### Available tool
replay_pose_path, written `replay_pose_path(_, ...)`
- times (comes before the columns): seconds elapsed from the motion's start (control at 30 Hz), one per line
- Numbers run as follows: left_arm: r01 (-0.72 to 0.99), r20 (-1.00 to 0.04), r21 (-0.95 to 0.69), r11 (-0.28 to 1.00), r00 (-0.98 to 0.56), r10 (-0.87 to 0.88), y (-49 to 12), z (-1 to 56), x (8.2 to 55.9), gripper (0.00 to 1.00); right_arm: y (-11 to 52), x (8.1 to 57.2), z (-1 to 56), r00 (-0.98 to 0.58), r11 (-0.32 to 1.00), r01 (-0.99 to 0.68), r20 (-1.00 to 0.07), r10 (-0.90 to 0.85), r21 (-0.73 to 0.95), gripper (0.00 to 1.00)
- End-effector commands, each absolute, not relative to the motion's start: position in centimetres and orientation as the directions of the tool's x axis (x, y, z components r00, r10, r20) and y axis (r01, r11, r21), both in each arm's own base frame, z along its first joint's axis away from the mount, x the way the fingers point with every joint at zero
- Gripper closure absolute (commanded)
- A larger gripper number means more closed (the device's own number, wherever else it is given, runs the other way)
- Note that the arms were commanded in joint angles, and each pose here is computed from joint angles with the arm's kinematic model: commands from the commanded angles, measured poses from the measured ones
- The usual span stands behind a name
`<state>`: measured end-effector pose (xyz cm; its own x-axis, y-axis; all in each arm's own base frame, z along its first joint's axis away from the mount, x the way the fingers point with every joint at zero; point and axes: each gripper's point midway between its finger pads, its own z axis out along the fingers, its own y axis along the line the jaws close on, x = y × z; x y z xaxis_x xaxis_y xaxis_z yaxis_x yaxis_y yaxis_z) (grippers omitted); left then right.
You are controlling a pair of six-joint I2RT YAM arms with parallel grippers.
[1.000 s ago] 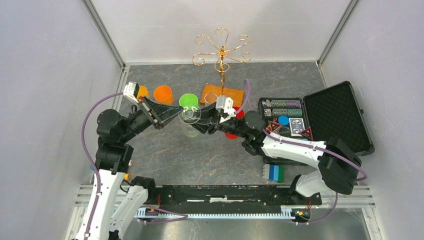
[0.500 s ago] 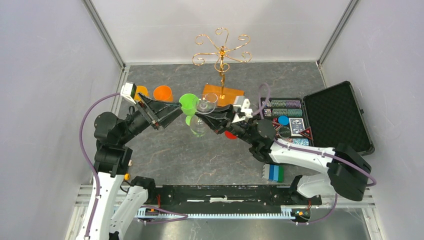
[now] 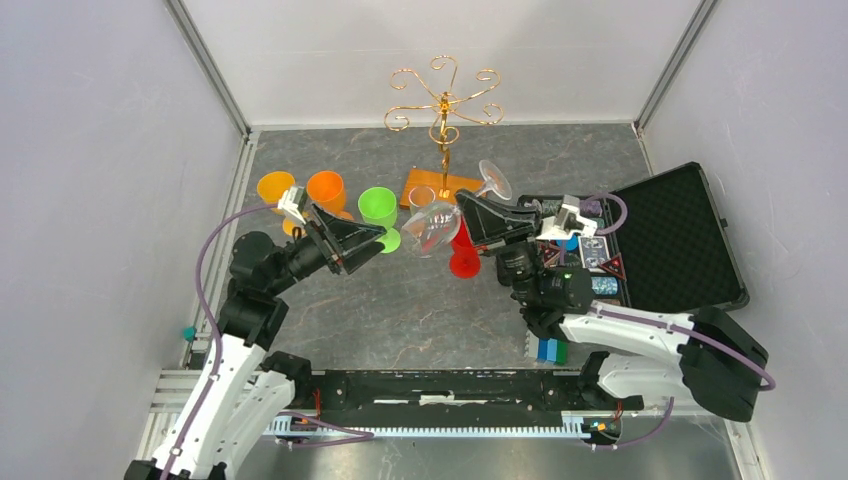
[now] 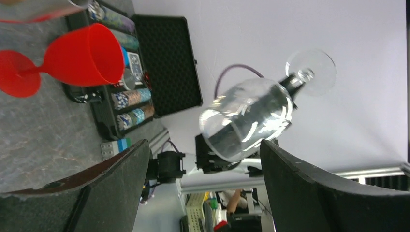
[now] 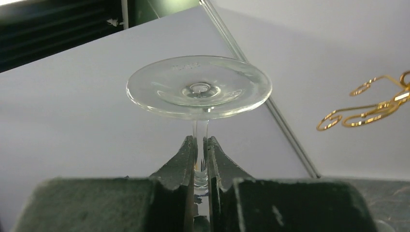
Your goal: Take the wine glass off the wine glass rack
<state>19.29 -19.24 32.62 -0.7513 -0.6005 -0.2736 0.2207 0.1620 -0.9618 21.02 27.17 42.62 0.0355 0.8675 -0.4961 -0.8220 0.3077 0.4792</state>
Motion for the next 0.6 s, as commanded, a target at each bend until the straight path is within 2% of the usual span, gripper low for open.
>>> replay_pose_path(0.0, 0.363, -0.323, -0.931, 0.043, -0.763, -0.560, -20.8, 37.1, 17.4, 0.13, 24.8, 19.5, 46.7, -0.056, 0.070, -0.864, -0.234, 0.971, 0.498, 1.00)
replay_pose_path(0.3, 0.369, -0.268, -0.925, -0.092, -0.805, -0.529, -22.0, 39.8, 16.3, 0.29, 25.7, 19.2, 46.6, -0.129, -0.001, -0.864, -0.220, 0.967, 0.503, 1.00)
replay_pose_path(0.47, 0.339, -0.199, -0.919, -0.200, -0.838, -0.509, -22.6, 41.3, 15.8, 0.36, 26.0, 19.2, 46.4, -0.156, -0.037, -0.865, -0.198, 0.968, 0.500, 1.00)
replay_pose_path(0.57, 0.306, -0.117, -0.903, -0.303, -0.852, -0.510, -22.2, 42.7, 15.7, 0.41, 25.9, 19.1, 46.3, -0.138, -0.026, -0.875, -0.197, 0.971, 0.484, 1.00)
